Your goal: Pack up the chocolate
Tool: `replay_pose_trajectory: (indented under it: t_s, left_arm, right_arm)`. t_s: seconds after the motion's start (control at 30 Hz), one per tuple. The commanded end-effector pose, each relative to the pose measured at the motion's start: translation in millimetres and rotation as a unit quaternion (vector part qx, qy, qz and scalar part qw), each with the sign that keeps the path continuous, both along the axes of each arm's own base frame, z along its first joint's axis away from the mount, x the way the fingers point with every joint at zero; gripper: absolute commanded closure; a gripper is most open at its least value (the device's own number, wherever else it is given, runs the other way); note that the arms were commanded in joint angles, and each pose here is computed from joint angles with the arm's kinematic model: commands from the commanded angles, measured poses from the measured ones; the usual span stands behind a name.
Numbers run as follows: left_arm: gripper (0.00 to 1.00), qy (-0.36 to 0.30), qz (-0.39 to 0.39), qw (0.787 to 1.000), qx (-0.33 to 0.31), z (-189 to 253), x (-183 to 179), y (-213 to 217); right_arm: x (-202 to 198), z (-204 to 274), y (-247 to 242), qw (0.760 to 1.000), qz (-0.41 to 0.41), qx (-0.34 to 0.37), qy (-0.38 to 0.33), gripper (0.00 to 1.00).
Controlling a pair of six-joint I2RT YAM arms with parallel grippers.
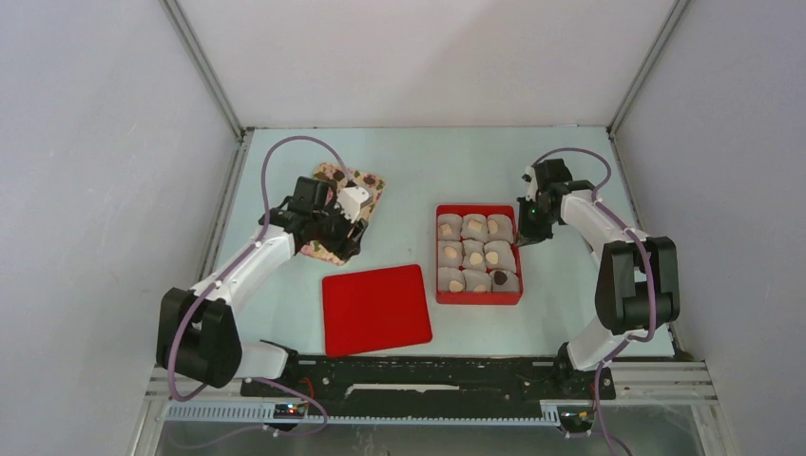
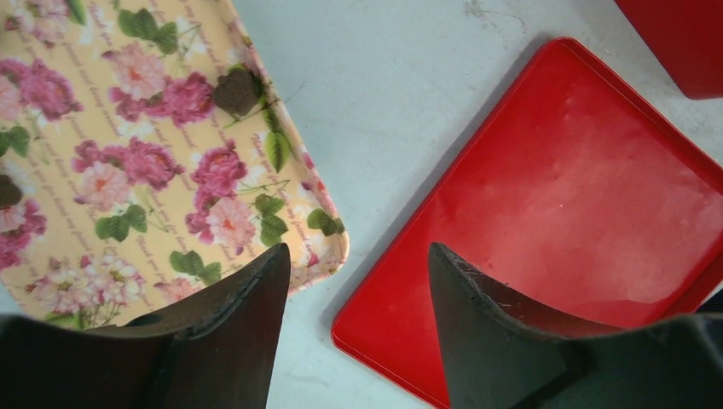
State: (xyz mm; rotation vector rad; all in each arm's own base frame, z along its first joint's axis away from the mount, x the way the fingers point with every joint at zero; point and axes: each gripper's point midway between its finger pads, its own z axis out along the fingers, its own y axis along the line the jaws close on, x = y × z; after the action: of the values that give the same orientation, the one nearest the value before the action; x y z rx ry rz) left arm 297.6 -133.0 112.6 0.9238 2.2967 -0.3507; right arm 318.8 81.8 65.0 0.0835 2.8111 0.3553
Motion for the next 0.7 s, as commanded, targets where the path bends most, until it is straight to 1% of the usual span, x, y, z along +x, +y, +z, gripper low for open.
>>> replay_pose_trajectory:
  t_s: [0.0,0.07,0.1,0.2,0.33,0.4,0.57,0.67]
  left_arm:
    - [0.35,0.031,-0.083,0.996,0.003,-6.9,-21.6,-7.1]
    - [0.36,0.050,-0.127,0.991,0.012,-11.3,-32.4,-8.4]
    - [0.37,0.053,-0.148,0.987,0.020,-14.0,-35.6,-7.6]
    - [0.40,0.063,-0.187,0.980,0.042,-23.7,-41.8,-6.9]
    - [0.49,0.073,-0.206,0.972,0.086,-42.1,-37.6,-10.9]
    - [0.53,0.081,-0.204,0.970,0.105,-51.6,-32.3,-14.5]
    - [0.61,0.058,-0.165,0.975,0.139,-60.7,-6.3,-18.4]
    - [0.67,0.061,-0.161,0.974,0.144,-66.0,-0.4,-22.0]
  right_arm:
    - [7.2,16.2,11.3,0.999,0.009,0.035,-0.023,0.87]
    - [10.2,30.3,13.0,0.997,0.024,0.047,-0.049,0.75]
    - [11.4,38.7,12.2,0.996,0.028,0.053,-0.062,0.71]
    - [10.8,60.9,6.5,0.993,0.034,0.063,-0.090,0.63]
    - [4.3,75.8,-6.0,0.992,0.029,0.061,-0.106,0.60]
    - [5.1,80.5,-13.3,0.991,0.025,0.057,-0.118,0.60]
    - [12.0,89.2,-28.9,0.988,0.008,0.048,-0.144,0.60]
    - [12.1,89.2,-29.7,0.988,0.010,0.049,-0.145,0.60]
